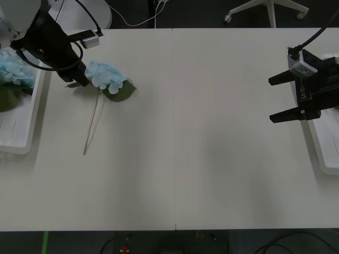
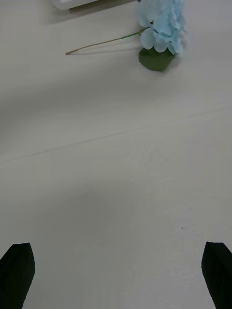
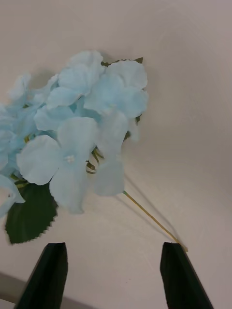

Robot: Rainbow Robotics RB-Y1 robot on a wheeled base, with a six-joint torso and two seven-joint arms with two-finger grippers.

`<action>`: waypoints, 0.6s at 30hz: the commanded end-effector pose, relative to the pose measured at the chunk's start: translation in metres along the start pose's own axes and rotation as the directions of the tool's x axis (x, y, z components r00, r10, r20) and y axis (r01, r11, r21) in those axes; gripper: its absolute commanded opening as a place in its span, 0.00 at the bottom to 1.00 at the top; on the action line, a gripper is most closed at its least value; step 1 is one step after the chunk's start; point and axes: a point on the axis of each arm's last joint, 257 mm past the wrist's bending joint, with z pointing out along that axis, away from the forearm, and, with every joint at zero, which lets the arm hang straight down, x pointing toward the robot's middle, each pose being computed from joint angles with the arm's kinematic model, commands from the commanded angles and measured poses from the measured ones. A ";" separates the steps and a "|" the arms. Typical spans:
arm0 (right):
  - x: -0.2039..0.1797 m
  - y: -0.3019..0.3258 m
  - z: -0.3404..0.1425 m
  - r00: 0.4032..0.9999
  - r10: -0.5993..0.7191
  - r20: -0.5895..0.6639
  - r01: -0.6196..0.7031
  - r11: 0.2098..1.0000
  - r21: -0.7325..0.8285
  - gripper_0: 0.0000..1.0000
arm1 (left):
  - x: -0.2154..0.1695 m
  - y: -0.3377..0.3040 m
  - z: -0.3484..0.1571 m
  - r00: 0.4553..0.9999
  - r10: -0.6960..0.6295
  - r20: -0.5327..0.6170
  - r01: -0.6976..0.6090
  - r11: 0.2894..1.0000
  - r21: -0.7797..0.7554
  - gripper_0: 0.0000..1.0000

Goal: Put the red flowers into the right box and the blue flowers into the left box

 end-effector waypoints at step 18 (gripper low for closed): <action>-0.010 -0.015 -0.016 0.999 -0.033 -0.014 0.034 0.998 0.043 1.00 | -0.004 0.015 -0.074 0.967 -0.064 0.248 0.044 0.995 0.088 1.00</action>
